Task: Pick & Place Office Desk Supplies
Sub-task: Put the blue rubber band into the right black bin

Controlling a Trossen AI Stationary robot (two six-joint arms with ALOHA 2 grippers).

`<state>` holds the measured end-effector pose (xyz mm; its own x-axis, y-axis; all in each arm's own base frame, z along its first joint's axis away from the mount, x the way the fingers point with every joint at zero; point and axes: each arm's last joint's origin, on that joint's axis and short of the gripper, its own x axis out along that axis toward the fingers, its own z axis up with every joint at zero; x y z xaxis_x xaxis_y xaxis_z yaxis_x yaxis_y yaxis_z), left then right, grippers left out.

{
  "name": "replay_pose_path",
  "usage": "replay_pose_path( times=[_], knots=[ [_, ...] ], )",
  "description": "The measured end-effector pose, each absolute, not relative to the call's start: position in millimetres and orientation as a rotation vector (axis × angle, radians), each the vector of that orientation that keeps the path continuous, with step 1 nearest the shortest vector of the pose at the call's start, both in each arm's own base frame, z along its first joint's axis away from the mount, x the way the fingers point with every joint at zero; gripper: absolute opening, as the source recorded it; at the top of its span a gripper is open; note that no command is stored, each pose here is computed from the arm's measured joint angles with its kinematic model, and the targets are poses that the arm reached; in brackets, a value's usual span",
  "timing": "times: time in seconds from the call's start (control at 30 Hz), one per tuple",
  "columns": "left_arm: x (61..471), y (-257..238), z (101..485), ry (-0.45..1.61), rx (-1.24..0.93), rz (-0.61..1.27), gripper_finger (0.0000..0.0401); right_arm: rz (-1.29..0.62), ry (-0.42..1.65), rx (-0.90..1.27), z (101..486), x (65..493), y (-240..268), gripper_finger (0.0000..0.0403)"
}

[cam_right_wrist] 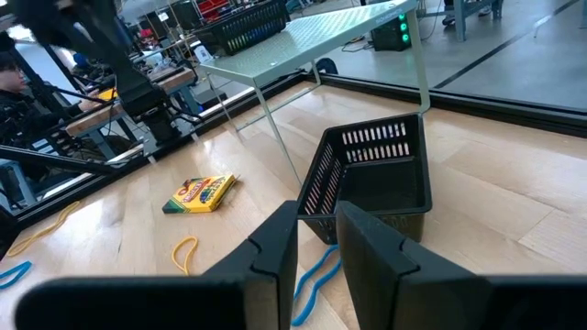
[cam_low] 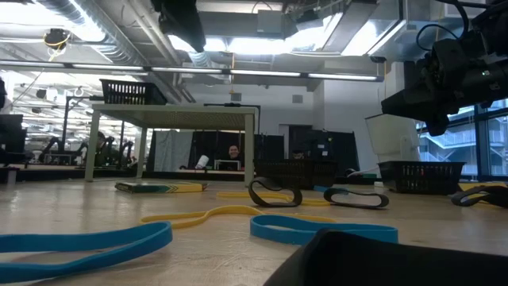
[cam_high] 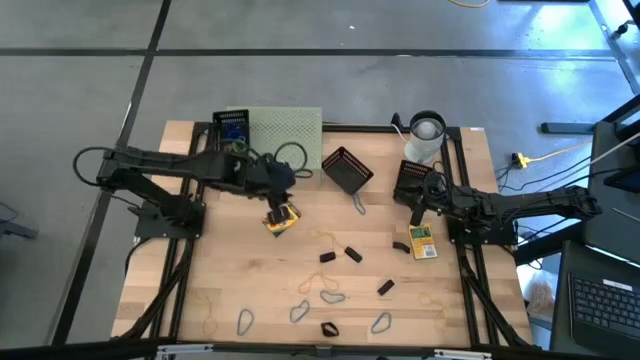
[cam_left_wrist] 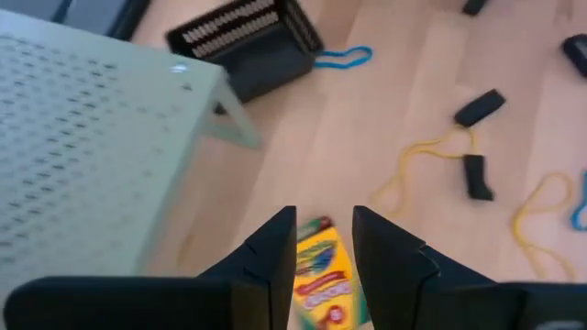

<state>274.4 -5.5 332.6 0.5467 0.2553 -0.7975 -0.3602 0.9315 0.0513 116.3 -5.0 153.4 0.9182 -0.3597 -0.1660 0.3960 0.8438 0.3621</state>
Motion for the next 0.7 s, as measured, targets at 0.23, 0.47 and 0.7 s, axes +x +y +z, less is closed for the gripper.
replay_pose_path(
  times=[0.23, 0.47, 0.7],
  knots=[
    [295, -29, 305, 0.980, -0.033, 0.456, 0.0102, -0.400, 0.093, 0.402, 153, 116, -5, 0.0082],
    [315, -46, 271, 1.128, 0.239, 0.323, 0.0102, -0.402, 0.093, 0.401, 153, 116, -5, 0.0082],
    [329, -57, 238, 1.238, 0.319, 0.288, 0.0102, -0.402, 0.093, 0.401, 153, 116, -5, 0.0082]
  ],
)
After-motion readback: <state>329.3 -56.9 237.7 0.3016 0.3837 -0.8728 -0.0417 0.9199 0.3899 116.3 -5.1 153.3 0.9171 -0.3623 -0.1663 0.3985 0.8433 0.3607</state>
